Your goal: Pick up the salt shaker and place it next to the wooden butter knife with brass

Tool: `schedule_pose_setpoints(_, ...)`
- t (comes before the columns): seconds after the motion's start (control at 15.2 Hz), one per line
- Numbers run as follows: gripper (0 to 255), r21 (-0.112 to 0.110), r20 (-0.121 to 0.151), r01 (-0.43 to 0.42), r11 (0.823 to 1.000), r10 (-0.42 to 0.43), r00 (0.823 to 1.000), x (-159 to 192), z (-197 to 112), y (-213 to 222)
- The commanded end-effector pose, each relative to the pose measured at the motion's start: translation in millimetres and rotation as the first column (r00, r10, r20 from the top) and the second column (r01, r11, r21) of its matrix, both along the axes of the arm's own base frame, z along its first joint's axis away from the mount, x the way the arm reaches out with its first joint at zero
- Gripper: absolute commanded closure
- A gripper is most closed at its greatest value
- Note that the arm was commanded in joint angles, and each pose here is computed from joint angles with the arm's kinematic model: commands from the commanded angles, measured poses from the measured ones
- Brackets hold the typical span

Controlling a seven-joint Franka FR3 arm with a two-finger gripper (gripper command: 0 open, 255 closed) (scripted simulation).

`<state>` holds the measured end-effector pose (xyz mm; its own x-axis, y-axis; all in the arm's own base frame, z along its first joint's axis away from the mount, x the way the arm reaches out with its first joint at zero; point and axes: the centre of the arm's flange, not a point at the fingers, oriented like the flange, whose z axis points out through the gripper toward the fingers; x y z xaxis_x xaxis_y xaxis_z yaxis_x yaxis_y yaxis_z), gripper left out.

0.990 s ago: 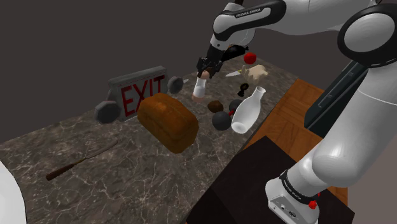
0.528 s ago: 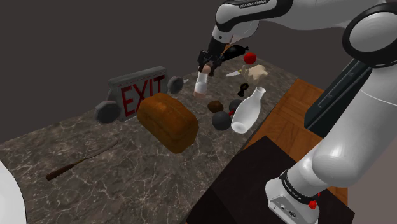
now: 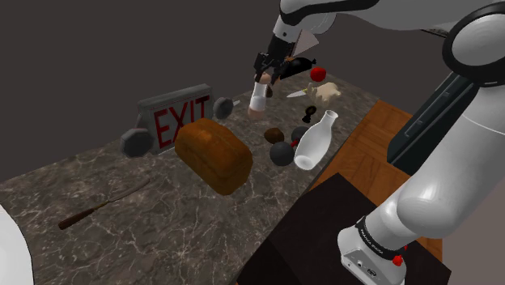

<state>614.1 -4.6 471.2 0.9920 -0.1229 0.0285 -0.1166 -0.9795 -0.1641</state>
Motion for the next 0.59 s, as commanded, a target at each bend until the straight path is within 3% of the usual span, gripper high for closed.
schedule_pose_setpoints(0.0, 255, 0.0, 0.0, 0.0, 1.0, 0.0, 1.0, 0, 12, -1)
schedule_pose_setpoints(0.53, 255, 0.0, 0.0, 0.0, 1.0, 0.0, 1.0, 0, 55, -1)
